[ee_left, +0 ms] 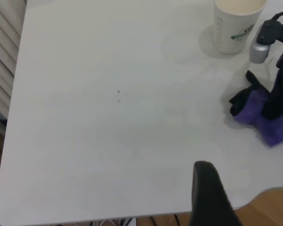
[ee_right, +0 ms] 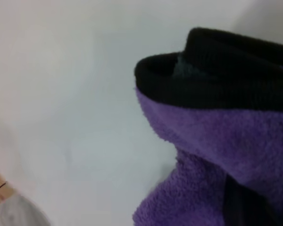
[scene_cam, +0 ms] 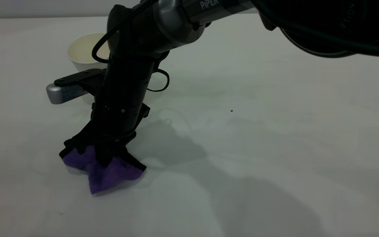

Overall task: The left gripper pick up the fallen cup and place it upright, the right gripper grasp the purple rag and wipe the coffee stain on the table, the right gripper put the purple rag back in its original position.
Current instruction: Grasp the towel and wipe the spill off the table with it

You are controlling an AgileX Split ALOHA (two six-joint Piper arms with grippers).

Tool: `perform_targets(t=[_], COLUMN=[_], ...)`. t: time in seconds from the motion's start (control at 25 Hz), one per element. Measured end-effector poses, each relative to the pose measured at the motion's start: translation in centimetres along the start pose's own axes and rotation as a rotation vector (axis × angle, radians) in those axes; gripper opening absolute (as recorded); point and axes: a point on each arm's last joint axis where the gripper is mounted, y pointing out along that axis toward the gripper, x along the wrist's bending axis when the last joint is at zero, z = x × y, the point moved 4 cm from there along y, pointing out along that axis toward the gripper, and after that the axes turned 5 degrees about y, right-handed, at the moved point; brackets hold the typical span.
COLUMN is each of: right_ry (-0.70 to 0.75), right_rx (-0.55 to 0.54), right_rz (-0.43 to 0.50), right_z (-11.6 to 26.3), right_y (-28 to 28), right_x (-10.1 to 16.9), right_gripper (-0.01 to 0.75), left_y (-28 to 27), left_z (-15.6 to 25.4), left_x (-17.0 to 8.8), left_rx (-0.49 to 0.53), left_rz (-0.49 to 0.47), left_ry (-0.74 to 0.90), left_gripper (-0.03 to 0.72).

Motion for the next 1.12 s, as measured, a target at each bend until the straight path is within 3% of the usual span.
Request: perform_targets(t=[0.72, 1.12], right_ry=[0.191, 0.315], right_rx=[-0.112, -0.004], right_rz=[0.243, 0.411], right_z=[-1.0, 1.8], right_y=[-4.3, -8.3], right_x=[-11.6, -19.2], right_gripper=[0.072, 0.076], left_y=[0.0, 0.0], left_z=[0.0, 0.0], left_x=[0.0, 0.0], left_rx=[0.0, 0.0], left_rz=[0.0, 0.0], left_ry=[0.001, 0.001], left_gripper=[0.461, 0.461])
